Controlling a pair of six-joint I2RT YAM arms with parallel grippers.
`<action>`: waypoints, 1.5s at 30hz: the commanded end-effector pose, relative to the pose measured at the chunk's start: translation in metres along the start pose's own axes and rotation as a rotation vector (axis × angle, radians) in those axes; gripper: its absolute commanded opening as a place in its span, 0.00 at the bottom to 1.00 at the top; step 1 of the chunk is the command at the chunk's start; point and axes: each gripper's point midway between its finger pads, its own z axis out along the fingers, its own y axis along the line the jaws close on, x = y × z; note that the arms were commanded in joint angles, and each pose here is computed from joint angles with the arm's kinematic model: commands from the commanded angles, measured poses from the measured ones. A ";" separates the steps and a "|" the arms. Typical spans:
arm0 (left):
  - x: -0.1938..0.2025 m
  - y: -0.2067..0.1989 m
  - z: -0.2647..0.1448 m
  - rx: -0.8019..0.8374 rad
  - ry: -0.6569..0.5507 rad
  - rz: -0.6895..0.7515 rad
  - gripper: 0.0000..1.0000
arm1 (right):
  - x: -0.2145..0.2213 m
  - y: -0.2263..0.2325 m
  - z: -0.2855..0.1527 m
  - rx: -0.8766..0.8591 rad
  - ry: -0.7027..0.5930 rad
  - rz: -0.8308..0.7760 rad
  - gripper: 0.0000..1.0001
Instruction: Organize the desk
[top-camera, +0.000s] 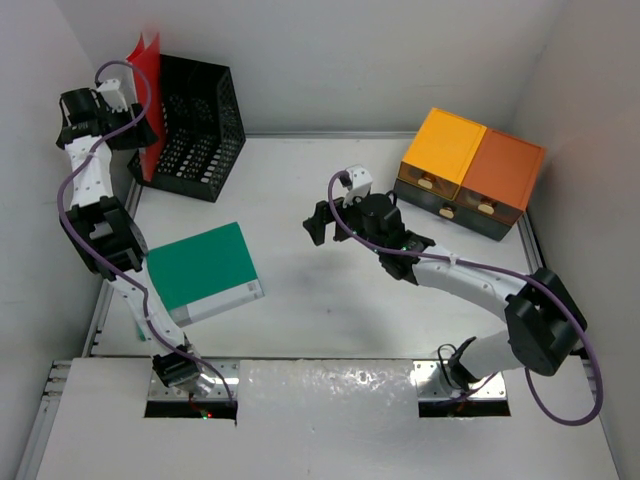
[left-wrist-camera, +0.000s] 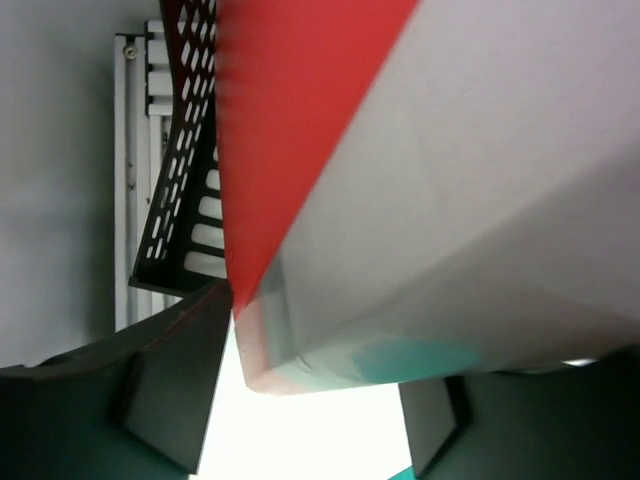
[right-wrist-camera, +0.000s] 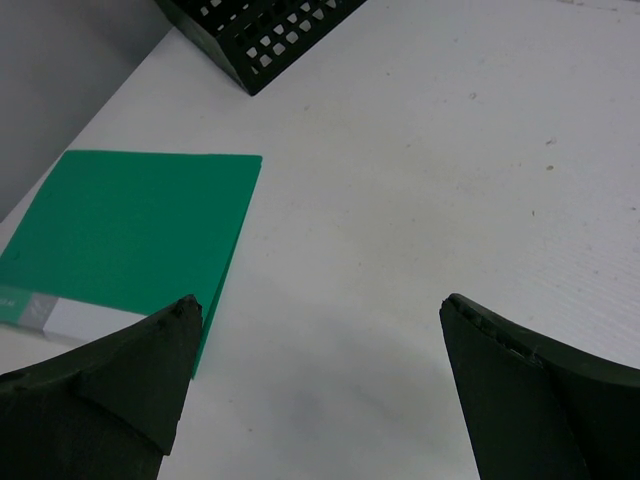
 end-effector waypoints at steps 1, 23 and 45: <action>-0.013 0.001 -0.008 -0.038 -0.032 0.030 0.62 | -0.014 0.009 -0.002 -0.036 -0.054 0.002 0.99; 0.015 -0.036 -0.004 0.172 0.021 0.048 0.03 | -0.016 0.007 -0.015 -0.035 -0.074 -0.010 0.99; 0.104 -0.071 -0.027 0.190 0.121 0.015 0.00 | -0.023 -0.002 -0.044 -0.006 -0.132 -0.035 0.99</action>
